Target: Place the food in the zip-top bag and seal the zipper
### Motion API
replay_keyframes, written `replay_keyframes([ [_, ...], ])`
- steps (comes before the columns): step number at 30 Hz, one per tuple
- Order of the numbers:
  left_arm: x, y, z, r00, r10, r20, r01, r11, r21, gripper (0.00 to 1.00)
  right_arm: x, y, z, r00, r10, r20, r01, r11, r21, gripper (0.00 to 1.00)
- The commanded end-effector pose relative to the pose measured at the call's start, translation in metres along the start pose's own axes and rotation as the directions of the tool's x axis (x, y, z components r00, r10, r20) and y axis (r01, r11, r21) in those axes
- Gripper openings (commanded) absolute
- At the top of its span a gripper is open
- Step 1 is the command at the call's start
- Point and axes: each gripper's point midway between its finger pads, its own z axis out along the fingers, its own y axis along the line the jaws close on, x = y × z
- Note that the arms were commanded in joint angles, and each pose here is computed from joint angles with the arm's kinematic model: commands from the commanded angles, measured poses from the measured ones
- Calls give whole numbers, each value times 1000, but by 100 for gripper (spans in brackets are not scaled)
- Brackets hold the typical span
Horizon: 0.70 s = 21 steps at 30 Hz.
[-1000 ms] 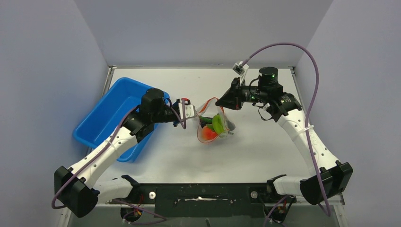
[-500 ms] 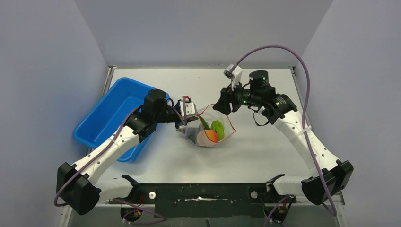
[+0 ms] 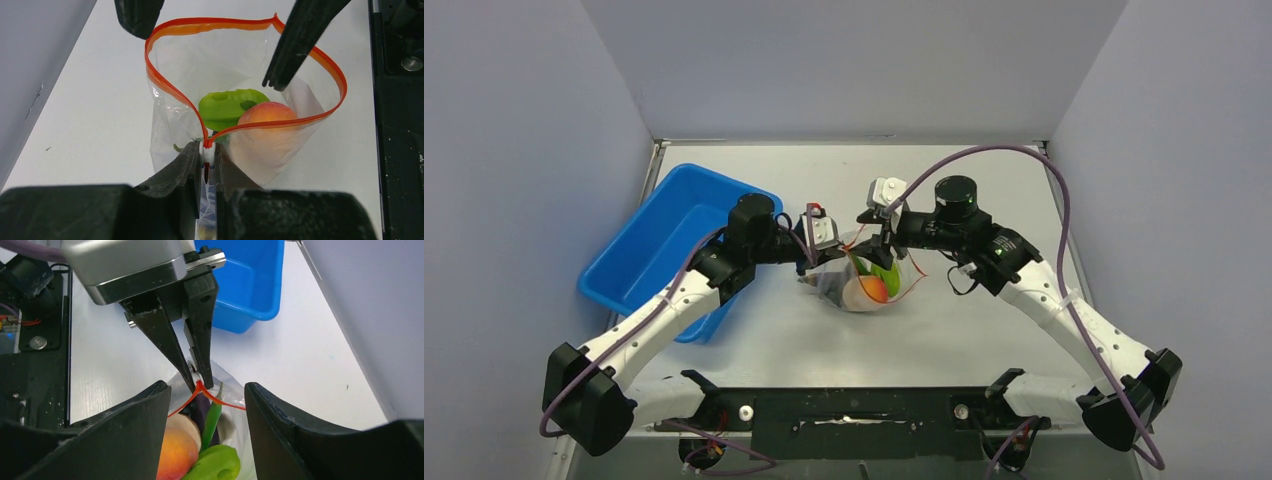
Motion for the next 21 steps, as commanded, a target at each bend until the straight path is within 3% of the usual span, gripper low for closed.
replay_keyframes([
  [1,-33,-1,-8,993,52,105,-51,999,-10,0,-15,5,13,982,-171,76,176,983,-60,57],
  [13,-32,-6,-11,993,48,112,-47,999,-4,0,27,8,34,966,-257,-45,249,959,-136,53],
  [18,-33,-5,-12,993,39,111,-38,999,-10,0,45,11,38,955,-280,-97,262,951,-165,42],
  [21,-32,-6,-12,994,40,97,-40,999,0,0,53,11,39,949,-292,-121,270,948,-170,28],
])
